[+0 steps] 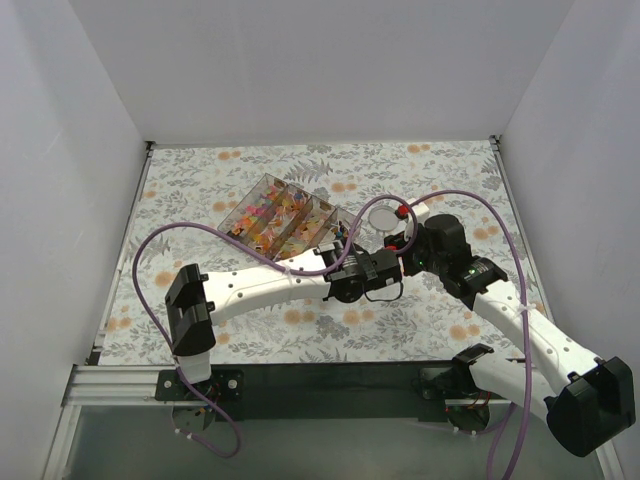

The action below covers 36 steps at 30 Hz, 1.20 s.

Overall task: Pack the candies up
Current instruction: Place the fake candies in the packing bottle, then scoop the fake candies from the storage box.

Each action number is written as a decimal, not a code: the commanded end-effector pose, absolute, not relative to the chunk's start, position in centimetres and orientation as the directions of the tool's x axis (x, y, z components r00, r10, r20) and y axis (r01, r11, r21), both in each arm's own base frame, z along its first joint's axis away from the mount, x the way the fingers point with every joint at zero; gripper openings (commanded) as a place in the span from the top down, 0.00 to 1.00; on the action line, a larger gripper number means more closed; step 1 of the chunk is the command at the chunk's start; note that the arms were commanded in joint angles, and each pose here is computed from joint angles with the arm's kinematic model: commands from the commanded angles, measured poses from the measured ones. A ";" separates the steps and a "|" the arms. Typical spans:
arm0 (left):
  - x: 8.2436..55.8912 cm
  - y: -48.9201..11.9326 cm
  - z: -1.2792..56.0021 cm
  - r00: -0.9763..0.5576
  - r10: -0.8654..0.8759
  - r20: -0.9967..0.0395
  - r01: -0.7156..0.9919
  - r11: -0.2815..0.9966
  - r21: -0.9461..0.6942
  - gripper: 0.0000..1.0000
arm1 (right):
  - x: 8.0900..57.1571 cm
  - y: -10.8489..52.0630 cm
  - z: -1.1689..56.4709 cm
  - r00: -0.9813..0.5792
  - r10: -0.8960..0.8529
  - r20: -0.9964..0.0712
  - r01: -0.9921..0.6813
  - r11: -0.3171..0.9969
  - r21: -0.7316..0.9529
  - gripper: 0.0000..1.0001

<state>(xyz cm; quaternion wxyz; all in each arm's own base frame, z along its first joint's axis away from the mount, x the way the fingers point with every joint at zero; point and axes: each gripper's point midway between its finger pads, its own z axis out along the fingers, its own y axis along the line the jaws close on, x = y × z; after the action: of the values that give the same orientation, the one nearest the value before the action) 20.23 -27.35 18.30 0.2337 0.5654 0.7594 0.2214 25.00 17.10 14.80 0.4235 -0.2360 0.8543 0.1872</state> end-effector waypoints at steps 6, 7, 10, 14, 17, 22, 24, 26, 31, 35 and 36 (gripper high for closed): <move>20.7 -25.7 19.6 -0.217 0.976 -0.028 0.722 0.180 0.668 1.00 | 25.5 17.5 15.5 -0.500 -0.226 -0.836 -0.569 0.814 0.120 0.29; 20.7 -25.6 19.6 -0.216 0.976 -0.024 0.722 0.176 0.669 1.00 | 25.5 17.5 15.5 -0.500 -0.226 -0.836 -0.569 0.814 0.120 0.29; 20.7 -25.4 19.8 -0.210 0.978 -0.015 0.717 0.164 0.678 1.00 | 25.5 17.4 15.5 -0.501 -0.227 -0.835 -0.569 0.814 0.120 0.29; 20.8 -25.4 20.6 -0.214 0.976 -0.048 0.707 0.188 0.682 1.00 | 25.5 17.4 15.5 -0.499 -0.226 -0.837 -0.569 0.814 0.120 0.29; 20.7 -25.3 21.0 -0.242 0.965 -0.100 0.721 0.248 0.647 1.00 | 25.5 17.5 15.6 -0.499 -0.226 -0.837 -0.571 0.812 0.121 0.29; 21.6 -23.7 21.9 -0.372 0.899 -0.232 0.699 0.436 0.567 1.00 | 25.8 17.9 16.4 -0.489 -0.213 -0.846 -0.578 0.806 0.131 0.29; 21.9 -23.4 21.7 -0.422 0.863 -0.279 0.692 0.505 0.515 1.00 | 25.9 18.1 16.8 -0.484 -0.207 -0.850 -0.580 0.803 0.135 0.29; 22.5 -22.5 21.8 -0.471 0.818 -0.329 0.672 0.575 0.467 1.00 | 26.0 18.3 17.2 -0.480 -0.203 -0.853 -0.587 0.798 0.140 0.29; 25.0 -19.1 20.7 -0.622 0.687 -0.376 0.595 0.726 0.344 1.00 | 26.1 18.8 17.2 -0.491 -0.198 -0.848 -0.592 0.790 0.159 0.29; 26.4 -16.6 19.4 -0.724 0.596 -0.346 0.520 0.802 0.295 1.00 | 26.1 19.0 17.0 -0.500 -0.203 -0.842 -0.598 0.784 0.166 0.29; 26.6 -16.2 18.6 -0.743 0.586 -0.324 0.511 0.809 0.290 1.00 | 26.3 19.1 17.2 -0.497 -0.203 -0.844 -0.599 0.784 0.164 0.30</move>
<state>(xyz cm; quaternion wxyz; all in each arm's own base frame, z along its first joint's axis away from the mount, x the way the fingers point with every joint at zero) 26.69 -16.37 19.71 0.2207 0.3219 0.9125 0.1224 25.07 18.03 14.39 0.4097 -0.2415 0.8553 0.2055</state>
